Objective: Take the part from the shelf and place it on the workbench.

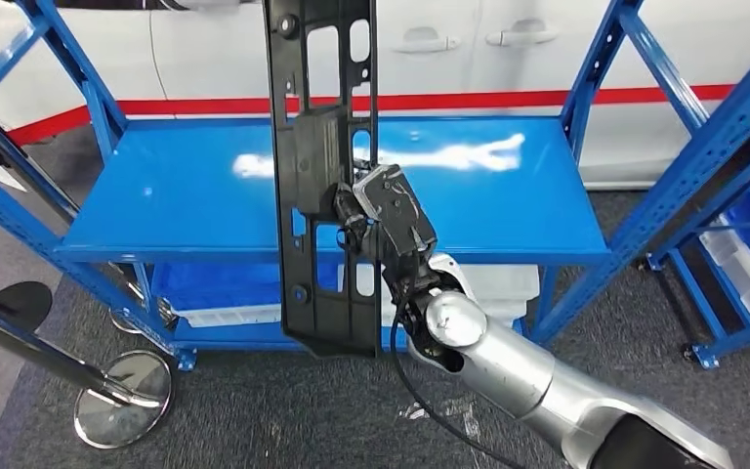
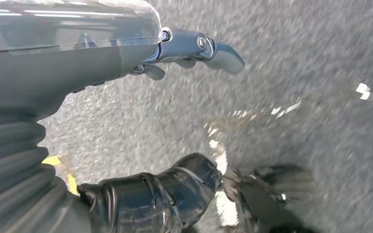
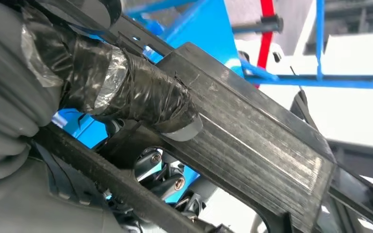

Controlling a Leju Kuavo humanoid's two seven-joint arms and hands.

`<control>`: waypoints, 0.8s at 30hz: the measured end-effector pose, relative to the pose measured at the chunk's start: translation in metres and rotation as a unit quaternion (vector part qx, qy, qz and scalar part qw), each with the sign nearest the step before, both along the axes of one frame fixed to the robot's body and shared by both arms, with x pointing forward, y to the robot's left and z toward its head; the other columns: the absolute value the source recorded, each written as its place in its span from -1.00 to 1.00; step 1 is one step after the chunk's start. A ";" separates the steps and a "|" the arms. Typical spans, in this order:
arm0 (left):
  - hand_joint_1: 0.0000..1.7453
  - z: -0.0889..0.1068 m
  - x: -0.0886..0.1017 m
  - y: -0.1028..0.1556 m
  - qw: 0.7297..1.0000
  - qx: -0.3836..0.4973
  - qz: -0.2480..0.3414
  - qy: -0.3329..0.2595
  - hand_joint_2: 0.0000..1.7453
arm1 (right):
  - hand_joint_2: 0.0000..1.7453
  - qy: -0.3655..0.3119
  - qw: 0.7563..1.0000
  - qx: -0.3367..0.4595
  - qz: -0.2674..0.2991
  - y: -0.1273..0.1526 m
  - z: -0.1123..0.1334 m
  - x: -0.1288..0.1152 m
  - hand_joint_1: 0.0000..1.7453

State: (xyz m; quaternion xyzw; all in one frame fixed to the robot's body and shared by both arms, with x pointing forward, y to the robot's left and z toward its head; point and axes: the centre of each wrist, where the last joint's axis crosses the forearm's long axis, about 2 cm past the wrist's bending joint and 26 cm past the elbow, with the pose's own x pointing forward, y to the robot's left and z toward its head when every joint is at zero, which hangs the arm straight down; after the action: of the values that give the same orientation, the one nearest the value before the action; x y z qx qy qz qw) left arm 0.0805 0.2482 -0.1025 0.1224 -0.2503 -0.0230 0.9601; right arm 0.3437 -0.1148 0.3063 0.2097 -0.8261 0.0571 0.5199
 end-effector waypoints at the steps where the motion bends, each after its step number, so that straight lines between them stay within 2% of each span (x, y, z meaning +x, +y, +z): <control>1: -1.00 0.000 0.000 0.000 1.000 0.000 0.000 0.000 1.00 | 1.00 -0.009 1.000 -0.006 -0.008 -0.001 0.001 0.000 1.00; 11: -1.00 0.001 0.005 -0.001 1.000 -0.003 -0.001 -0.007 1.00 | 1.00 -0.062 0.996 -0.028 -0.052 -0.008 0.010 -0.004 1.00; 24: -1.00 0.001 0.006 -0.003 1.000 -0.007 -0.009 -0.008 1.00 | 1.00 -0.068 0.995 -0.020 -0.073 -0.021 0.014 -0.005 1.00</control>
State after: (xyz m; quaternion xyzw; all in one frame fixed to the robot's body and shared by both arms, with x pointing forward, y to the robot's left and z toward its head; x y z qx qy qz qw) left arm 0.0863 0.2450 -0.1012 0.1139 -0.2588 -0.0290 0.9588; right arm 0.3391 -0.1353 0.3200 0.1340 -0.8715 0.0495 0.4691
